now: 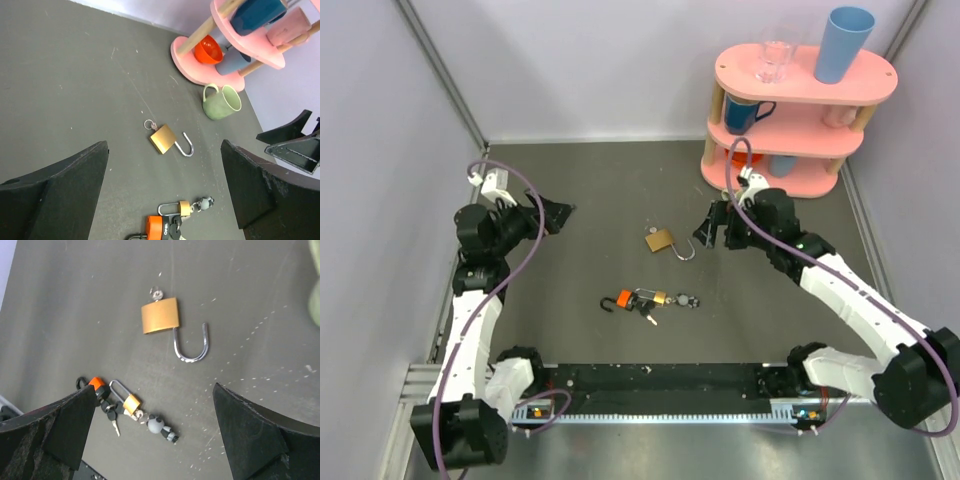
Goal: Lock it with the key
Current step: Adjust the lock at the center of the board.
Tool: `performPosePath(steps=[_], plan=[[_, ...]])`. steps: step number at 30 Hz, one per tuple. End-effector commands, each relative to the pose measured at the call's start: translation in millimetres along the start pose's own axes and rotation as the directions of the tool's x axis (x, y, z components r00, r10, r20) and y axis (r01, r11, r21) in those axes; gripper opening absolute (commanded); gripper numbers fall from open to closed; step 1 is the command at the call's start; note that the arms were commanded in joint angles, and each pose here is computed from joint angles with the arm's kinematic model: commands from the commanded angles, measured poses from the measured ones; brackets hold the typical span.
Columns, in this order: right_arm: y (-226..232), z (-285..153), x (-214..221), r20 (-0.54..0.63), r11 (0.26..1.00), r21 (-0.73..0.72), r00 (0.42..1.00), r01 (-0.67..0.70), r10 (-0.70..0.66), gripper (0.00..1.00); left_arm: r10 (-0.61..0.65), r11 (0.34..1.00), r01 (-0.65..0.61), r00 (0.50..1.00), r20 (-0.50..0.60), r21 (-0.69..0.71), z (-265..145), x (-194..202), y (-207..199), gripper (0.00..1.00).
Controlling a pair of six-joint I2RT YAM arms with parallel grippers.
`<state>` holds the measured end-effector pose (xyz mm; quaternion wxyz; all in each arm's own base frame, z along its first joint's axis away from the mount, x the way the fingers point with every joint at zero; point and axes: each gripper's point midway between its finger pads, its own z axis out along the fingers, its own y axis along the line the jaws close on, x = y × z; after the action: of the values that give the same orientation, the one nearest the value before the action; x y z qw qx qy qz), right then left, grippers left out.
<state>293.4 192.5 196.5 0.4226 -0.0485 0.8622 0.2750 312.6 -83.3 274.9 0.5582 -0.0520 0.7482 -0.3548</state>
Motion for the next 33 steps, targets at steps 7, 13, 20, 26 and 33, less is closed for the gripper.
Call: performPosePath(steps=[7,13,20,26,33], plan=[[9.2,23.9,58.5,-0.179,1.000,-0.025,0.984,-0.011,0.007,0.99,0.076,0.995,-0.060,0.975,-0.211,0.079,18.5,55.9,-12.6,0.99],[-1.3,27.2,88.7,-0.254,0.999,-0.010,0.967,-0.032,0.029,0.99,0.106,0.993,-0.074,0.909,-0.404,0.096,51.5,113.2,-38.0,0.99],[-5.5,23.1,117.0,-0.313,0.997,-0.024,0.948,-0.068,0.057,0.97,0.138,0.990,-0.114,0.774,-0.619,0.079,77.9,186.5,-54.1,0.99],[-6.8,13.3,128.8,-0.328,0.996,-0.031,0.942,-0.085,0.070,0.96,0.145,0.989,-0.116,0.738,-0.659,0.088,84.9,203.7,-63.4,0.99],[-8.4,13.7,135.3,-0.341,0.996,-0.021,0.937,-0.090,0.078,0.96,0.160,0.986,-0.142,0.727,-0.668,0.082,69.3,200.2,-60.1,0.99]])
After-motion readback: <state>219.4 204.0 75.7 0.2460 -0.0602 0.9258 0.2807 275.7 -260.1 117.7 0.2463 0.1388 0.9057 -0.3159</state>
